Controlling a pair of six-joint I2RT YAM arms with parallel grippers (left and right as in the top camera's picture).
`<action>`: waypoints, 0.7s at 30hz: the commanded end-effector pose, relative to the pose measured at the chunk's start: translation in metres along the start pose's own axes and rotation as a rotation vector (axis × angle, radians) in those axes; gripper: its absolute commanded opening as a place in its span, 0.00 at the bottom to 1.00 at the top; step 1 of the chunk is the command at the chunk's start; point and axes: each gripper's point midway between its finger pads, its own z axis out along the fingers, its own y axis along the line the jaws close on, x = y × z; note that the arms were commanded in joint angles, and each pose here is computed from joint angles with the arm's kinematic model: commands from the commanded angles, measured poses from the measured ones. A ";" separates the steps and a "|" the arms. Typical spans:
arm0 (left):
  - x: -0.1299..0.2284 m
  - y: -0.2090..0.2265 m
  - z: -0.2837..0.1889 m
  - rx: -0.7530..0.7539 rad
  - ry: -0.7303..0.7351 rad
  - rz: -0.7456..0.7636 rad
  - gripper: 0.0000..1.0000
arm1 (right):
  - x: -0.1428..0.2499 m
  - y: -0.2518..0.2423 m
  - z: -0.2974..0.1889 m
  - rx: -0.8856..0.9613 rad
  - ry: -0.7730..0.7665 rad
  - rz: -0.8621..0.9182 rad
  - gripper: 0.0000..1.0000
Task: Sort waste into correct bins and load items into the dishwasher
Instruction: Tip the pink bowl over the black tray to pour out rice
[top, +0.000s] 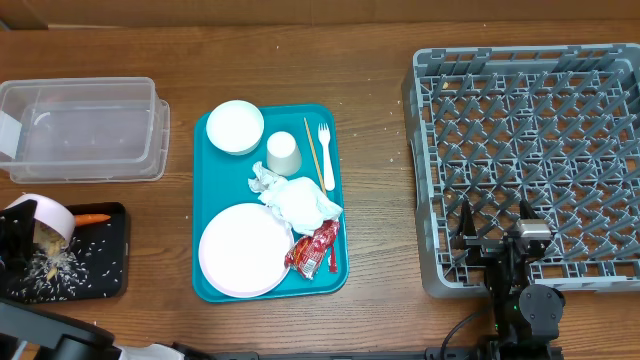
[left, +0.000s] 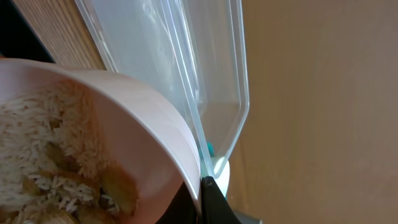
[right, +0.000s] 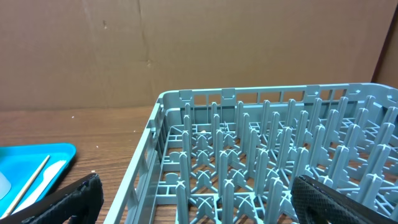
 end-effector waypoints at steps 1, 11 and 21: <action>0.006 -0.002 0.004 0.064 0.042 0.002 0.04 | 0.002 0.002 0.000 -0.010 -0.003 -0.004 1.00; 0.006 0.002 -0.004 0.118 0.040 0.083 0.04 | 0.002 0.002 0.000 -0.010 -0.003 -0.004 1.00; 0.011 0.002 -0.005 0.127 0.049 0.169 0.04 | 0.002 0.002 0.000 -0.010 -0.003 -0.004 1.00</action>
